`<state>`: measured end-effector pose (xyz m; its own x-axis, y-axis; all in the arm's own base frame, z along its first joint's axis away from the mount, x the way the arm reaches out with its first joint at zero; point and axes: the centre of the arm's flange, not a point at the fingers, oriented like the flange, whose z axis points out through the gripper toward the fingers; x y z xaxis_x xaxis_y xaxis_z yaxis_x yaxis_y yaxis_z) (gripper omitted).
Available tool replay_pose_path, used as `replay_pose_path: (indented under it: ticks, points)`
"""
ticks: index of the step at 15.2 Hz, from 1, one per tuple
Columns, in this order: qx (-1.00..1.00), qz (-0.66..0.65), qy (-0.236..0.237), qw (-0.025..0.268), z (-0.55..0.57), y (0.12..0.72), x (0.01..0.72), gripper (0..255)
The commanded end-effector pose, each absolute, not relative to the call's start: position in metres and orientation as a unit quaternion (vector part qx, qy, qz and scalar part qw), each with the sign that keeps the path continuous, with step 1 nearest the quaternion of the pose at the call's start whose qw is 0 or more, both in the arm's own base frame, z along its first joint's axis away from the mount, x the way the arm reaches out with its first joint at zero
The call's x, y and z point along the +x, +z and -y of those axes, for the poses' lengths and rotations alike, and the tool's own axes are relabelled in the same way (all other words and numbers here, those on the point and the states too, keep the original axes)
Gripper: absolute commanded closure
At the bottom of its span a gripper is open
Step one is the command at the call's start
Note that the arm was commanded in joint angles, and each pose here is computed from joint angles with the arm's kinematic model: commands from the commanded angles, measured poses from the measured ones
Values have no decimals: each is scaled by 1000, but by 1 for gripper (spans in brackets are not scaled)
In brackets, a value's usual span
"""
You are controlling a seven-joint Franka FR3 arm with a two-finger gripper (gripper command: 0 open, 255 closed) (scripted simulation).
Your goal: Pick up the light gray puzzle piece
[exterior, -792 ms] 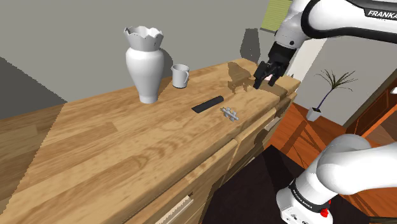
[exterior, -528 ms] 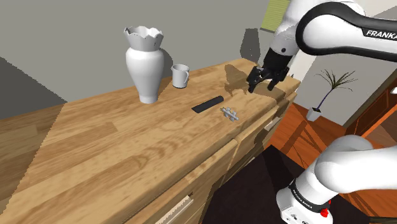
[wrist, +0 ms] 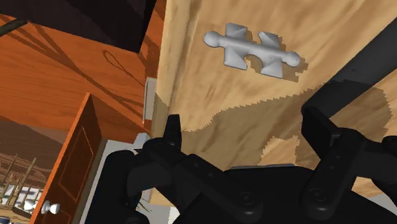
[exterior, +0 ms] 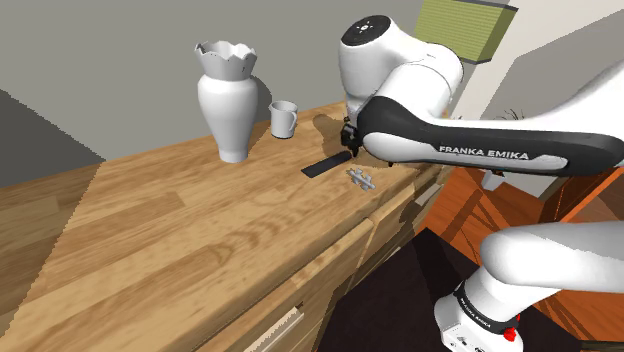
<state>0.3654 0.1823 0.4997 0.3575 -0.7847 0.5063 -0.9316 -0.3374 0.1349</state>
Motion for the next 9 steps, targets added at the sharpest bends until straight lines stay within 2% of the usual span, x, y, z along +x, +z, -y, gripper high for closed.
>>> replay_pose_path:
  ticks: [1,9]
  points:
    - [764,576,192,217,-196,485,377,0]
    - [764,576,192,217,-196,450,377,0]
